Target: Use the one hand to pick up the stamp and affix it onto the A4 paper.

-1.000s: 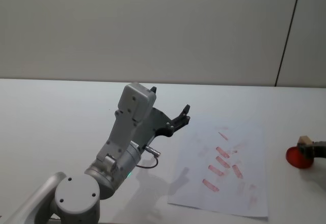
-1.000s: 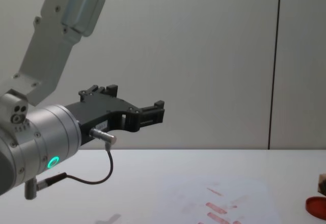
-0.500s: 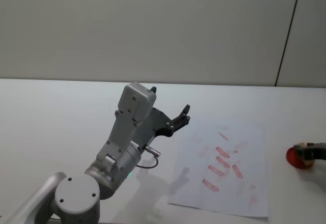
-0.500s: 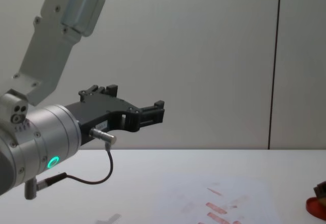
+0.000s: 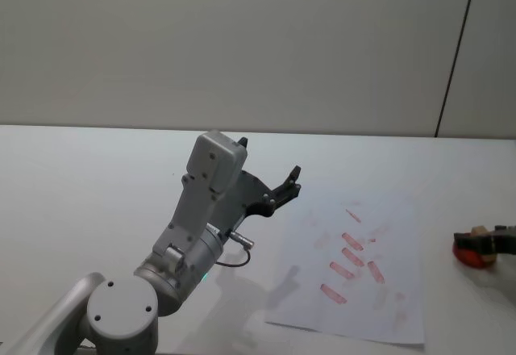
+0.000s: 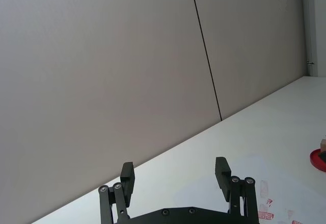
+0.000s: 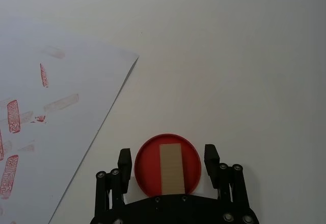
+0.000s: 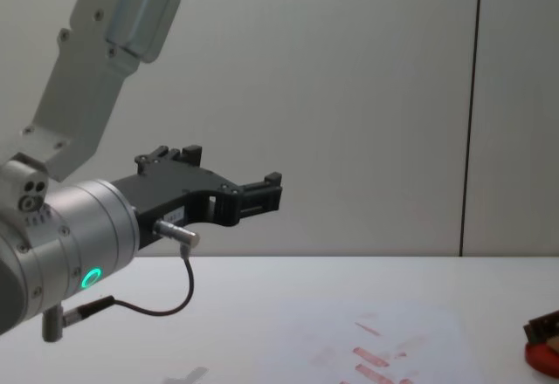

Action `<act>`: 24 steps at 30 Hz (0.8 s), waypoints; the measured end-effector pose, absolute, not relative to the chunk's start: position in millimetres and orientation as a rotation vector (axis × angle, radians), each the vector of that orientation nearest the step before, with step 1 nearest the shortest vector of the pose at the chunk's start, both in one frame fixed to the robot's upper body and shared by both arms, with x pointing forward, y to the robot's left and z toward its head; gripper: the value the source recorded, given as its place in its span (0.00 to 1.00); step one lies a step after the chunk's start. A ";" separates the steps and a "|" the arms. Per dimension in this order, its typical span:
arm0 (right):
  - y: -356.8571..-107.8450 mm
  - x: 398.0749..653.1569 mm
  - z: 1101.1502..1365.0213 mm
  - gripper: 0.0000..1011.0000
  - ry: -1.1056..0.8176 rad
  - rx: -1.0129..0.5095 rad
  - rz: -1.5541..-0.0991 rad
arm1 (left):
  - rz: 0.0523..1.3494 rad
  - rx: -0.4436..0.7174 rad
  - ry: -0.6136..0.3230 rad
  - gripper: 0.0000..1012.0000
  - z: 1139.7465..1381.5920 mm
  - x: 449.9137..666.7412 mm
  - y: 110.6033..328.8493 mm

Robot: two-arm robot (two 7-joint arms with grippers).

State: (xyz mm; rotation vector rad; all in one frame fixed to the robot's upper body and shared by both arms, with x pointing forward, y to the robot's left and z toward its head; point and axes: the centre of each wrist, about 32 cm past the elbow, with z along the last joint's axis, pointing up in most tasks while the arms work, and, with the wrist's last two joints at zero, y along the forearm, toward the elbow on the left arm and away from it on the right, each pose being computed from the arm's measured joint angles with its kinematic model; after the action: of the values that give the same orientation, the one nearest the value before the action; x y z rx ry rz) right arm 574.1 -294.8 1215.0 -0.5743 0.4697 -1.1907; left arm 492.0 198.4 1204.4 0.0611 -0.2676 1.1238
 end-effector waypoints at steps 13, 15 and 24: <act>-293.8 570.7 1215.0 0.99 0.431 -0.539 -1.186 | 1.124 0.061 -0.268 0.99 1204.4 492.0 198.4; -293.6 569.7 1215.1 0.99 0.421 -0.529 -1.185 | 1.124 0.061 -0.268 0.99 1204.4 492.0 198.4; -291.4 560.9 1216.9 0.99 0.337 -0.444 -1.179 | 1.124 0.061 -0.268 0.99 1204.4 492.0 198.4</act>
State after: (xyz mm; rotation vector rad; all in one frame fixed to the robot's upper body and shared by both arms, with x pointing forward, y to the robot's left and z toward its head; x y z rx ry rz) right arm 560.9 -291.4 1216.9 -0.4440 0.3369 -1.1792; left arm 492.0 198.4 1204.4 0.0611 -0.2676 1.1237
